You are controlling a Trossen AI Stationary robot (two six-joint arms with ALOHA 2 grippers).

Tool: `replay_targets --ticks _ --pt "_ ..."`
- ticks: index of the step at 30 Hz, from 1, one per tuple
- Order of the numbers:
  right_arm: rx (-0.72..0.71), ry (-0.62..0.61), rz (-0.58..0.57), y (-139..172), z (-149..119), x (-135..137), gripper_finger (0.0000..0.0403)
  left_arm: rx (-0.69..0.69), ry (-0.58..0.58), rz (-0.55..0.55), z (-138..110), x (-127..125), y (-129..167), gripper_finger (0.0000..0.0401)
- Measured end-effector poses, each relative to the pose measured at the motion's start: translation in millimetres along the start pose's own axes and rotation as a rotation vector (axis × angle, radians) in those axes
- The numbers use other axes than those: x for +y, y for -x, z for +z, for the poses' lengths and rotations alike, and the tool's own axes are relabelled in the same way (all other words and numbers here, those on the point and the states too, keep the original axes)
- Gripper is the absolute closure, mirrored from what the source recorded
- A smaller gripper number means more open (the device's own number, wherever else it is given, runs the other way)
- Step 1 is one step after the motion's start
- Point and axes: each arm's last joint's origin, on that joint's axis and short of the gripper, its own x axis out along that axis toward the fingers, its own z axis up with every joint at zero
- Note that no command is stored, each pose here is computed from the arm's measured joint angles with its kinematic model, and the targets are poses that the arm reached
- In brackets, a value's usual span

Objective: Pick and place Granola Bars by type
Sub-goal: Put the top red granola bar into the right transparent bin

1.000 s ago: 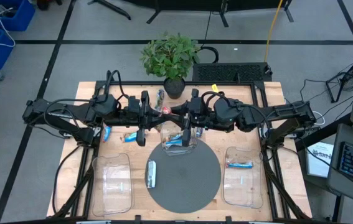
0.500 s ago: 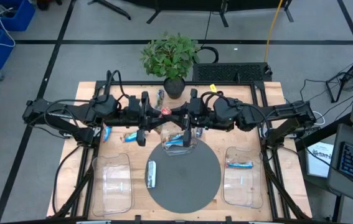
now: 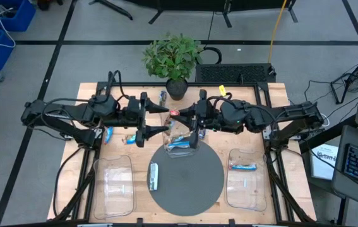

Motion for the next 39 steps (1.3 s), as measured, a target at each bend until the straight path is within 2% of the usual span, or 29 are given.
replay_targets --ticks 4,7,23,32,39 --pt "0.039 0.013 -0.034 14.1 3.3 -3.8 0.038 -0.03 0.007 -0.01 8.5 0.2 11.5 0.0025" --pt "0.076 0.018 -0.061 27.5 5.2 -5.5 0.038 -0.062 0.003 -0.014 16.9 0.4 23.5 0.0006" --pt "0.367 -0.11 0.009 122.0 3.5 -11.0 0.0382 -0.038 -0.034 0.139 31.1 8.5 78.6 0.0031" --pt "0.743 -0.27 0.042 163.6 -22.5 -6.5 0.0383 -0.023 -0.03 0.221 30.9 11.6 87.6 0.0025" --pt "1.028 -0.287 0.058 169.4 -42.3 6.0 0.0384 -0.019 -0.022 0.254 30.1 12.6 87.6 0.0025"
